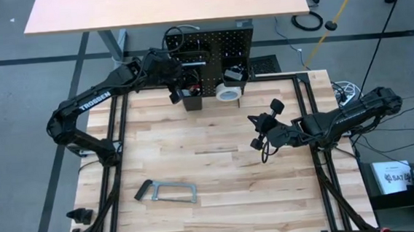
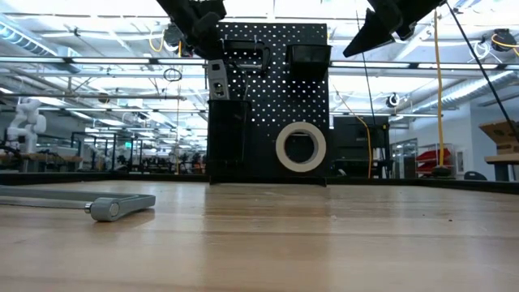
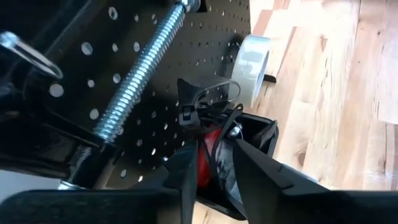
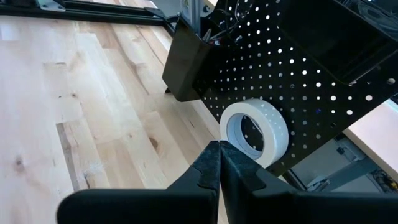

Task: Hang tools onto peg board
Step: Remove the black safety glasses from the left black tool bin

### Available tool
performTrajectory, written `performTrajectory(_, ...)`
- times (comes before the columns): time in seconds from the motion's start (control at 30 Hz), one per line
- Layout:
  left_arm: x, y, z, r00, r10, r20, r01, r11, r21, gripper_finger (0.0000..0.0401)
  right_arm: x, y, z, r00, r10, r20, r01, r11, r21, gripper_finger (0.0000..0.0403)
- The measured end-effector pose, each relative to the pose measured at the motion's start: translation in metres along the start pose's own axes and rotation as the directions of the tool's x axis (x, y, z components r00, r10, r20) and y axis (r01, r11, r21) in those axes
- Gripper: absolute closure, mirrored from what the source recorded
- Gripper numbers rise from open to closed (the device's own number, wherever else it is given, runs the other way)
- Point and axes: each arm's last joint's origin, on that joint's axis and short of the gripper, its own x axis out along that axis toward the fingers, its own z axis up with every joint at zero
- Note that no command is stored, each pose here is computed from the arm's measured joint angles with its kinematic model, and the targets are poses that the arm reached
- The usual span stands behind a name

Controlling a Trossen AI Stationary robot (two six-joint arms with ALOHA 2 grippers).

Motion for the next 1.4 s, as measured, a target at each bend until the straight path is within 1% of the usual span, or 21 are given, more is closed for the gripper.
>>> performTrajectory(0.2,0.01,0.0,-0.001,1.0,-0.006,-0.024,0.006,1.0,-0.002,0.027,0.0,0.0,0.0,1.0,0.0,0.0,0.0,1.0,0.0,0.0403)
performTrajectory(0.3,0.016,0.0,-0.001,1.0,-0.007,-0.029,0.006,1.0,-0.027,0.0268,0.0,0.0,0.0,1.0,0.0,0.0,0.0,1.0,0.0,0.0403)
performTrajectory(0.4,0.023,0.0,-0.001,0.999,-0.009,-0.039,0.008,1.0,-0.027,0.0268,0.0,0.0,0.0,1.0,0.0,0.0,0.0,1.0,0.0,0.0403)
performTrajectory(0.47,0.027,0.001,0.0,0.999,0.008,-0.034,-0.009,1.0,-0.027,0.0268,0.0,0.0,0.0,1.0,0.001,0.0,-0.001,1.0,0.0,0.0403)
performTrajectory(0.57,0.032,0.002,-0.001,0.997,0.058,-0.057,-0.06,0.998,-0.025,0.0268,0.0,0.0,0.0,1.0,0.014,-0.003,-0.014,1.0,-0.002,0.0403)
performTrajectory(0.63,0.036,0.002,-0.002,0.996,0.065,-0.062,-0.067,0.997,-0.024,0.0268,0.0,0.001,0.0,1.0,0.024,-0.006,-0.024,1.0,-0.007,0.0403)
performTrajectory(0.73,0.037,0.002,0.0,0.997,0.066,-0.049,-0.067,0.997,-0.025,0.0268,0.0,0.001,0.0,1.0,0.026,-0.006,-0.026,1.0,-0.007,0.0403)
performTrajectory(0.93,0.036,0.004,0.006,0.996,0.084,0.021,-0.083,0.996,-0.031,0.0268,0.0,0.0,-0.001,1.0,0.024,-0.011,-0.024,1.0,-0.012,0.0403)
performTrajectory(1.07,0.036,0.004,0.007,0.996,0.086,0.027,-0.085,0.996,-0.031,0.027,0.0,0.0,-0.001,1.0,0.024,-0.011,-0.024,1.0,-0.012,0.0403)
performTrajectory(1.13,0.036,0.004,0.007,0.996,0.084,0.023,-0.083,0.996,-0.031,0.0278,0.0,0.0,-0.001,1.0,0.024,-0.011,-0.024,1.0,-0.012,0.0403)
performTrajectory(1.2,0.036,0.004,0.006,0.996,0.083,0.02,-0.082,0.996,-0.027,0.0297,0.0,0.0,-0.001,1.0,0.024,-0.011,-0.024,1.0,-0.012,0.0403)
performTrajectory(1.27,0.036,0.004,0.006,0.996,0.082,0.019,-0.082,0.996,-0.023,0.0326,0.0,0.0,-0.001,1.0,0.024,-0.011,-0.024,1.0,-0.013,0.0403)
performTrajectory(1.33,0.036,0.004,0.006,0.997,0.078,0.019,-0.078,0.997,-0.023,0.0367,0.0,0.0,-0.001,1.0,0.024,-0.011,-0.024,1.0,-0.013,0.0403)
performTrajectory(1.37,0.036,0.003,0.006,0.997,0.074,0.02,-0.073,0.997,-0.022,0.0381,0.0,0.0,-0.001,1.0,0.024,-0.011,-0.024,1.0,-0.013,0.0403)
performTrajectory(1.4,0.036,0.003,0.006,0.997,0.073,0.02,-0.073,0.997,-0.021,0.0386,0.0,0.0,-0.001,1.0,0.024,-0.011,-0.024,1.0,-0.013,0.0403)
